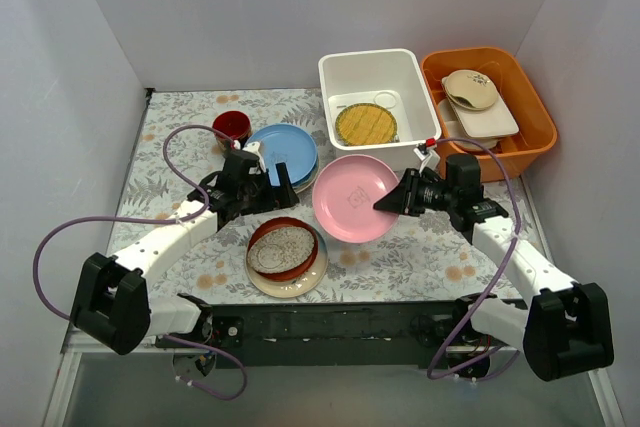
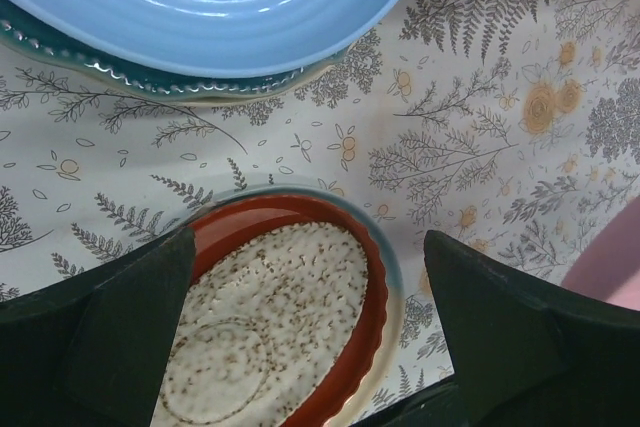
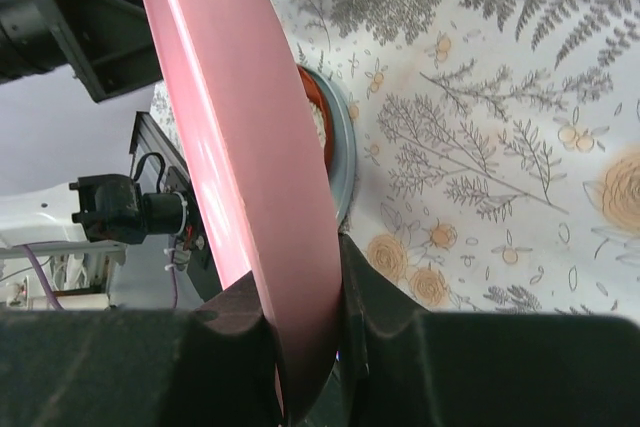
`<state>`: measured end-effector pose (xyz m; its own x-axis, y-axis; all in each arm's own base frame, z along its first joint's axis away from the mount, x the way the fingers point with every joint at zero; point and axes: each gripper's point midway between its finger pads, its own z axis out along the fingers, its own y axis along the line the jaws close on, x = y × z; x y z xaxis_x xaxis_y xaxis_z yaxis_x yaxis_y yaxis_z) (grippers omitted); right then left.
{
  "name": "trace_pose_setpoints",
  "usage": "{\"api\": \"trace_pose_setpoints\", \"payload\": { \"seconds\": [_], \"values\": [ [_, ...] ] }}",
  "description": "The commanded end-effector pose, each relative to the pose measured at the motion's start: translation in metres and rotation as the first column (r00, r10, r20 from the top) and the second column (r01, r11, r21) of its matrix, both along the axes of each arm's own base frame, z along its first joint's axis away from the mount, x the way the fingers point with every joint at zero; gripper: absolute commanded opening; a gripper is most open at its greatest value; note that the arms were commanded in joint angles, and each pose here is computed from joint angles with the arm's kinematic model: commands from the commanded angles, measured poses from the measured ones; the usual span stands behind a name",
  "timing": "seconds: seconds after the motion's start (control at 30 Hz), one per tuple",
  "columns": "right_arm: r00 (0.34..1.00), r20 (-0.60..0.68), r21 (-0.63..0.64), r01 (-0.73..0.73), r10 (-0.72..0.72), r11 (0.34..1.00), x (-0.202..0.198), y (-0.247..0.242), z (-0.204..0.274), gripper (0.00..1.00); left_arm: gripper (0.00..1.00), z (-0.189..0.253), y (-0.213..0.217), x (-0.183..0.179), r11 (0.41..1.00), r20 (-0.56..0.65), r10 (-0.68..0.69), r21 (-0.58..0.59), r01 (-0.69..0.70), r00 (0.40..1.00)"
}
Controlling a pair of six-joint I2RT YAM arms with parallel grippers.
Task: Place the plates into the plastic bin on the countertop
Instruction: Place the plate in the plastic bin.
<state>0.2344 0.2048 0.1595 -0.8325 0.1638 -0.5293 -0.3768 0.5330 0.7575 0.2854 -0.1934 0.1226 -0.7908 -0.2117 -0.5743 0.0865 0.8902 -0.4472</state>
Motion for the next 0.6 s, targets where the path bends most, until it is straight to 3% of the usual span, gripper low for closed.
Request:
{"api": "trace_pose_setpoints", "payload": {
  "seconds": [0.0, 0.57],
  "values": [
    [0.989, 0.143, 0.054, -0.03, 0.022, 0.998, 0.029, 0.012, 0.049, 0.01, 0.98, 0.001, -0.004, -0.008, 0.996, -0.001, -0.073, -0.053, 0.073, 0.997],
    [0.97, 0.242, 0.089, 0.011, -0.032, 0.996, 0.13, 0.019, 0.119, 0.01, 0.98, 0.003, 0.001, -0.014, 0.996, 0.025, -0.058, -0.067, 0.06, 0.998]
  ]
}}
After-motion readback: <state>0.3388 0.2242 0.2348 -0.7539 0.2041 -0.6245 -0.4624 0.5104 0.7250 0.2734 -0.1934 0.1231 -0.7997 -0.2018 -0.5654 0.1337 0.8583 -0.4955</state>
